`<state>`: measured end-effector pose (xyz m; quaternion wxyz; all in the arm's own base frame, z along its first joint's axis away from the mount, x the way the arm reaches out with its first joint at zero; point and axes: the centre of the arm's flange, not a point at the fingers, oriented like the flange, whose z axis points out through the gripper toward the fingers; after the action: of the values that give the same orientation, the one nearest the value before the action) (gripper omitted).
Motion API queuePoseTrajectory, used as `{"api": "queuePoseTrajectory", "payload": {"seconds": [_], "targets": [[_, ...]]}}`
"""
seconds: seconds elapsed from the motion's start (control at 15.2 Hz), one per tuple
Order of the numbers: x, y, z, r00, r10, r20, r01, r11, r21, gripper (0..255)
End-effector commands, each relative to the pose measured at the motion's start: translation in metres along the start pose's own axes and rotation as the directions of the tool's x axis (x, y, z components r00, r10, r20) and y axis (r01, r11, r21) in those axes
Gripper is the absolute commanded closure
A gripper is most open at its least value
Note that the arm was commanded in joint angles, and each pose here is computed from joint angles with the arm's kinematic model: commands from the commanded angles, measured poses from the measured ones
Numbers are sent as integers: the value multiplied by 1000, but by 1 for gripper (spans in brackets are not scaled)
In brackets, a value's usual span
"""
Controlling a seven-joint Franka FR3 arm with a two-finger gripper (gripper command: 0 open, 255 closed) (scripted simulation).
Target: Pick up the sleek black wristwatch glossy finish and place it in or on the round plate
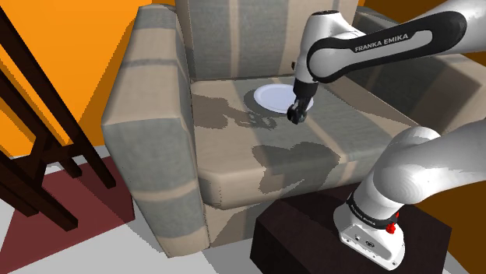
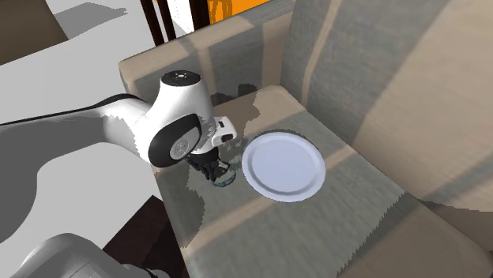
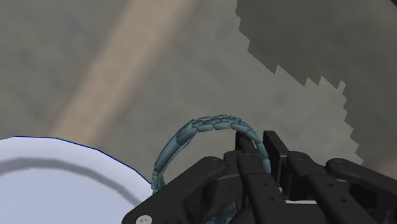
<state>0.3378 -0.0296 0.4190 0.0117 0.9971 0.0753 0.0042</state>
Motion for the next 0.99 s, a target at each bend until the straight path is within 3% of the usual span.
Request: {"api": "queuePoseTrajectory", "payload": {"seconds": [0.0, 0.46, 0.92], "targets": [[0, 1, -11, 1000, 0, 0, 0, 1000, 0, 255], [1, 2, -46, 1000, 0, 0, 0, 1000, 0, 255], [63, 70, -43, 1000, 0, 0, 0, 1000, 0, 255]]}}
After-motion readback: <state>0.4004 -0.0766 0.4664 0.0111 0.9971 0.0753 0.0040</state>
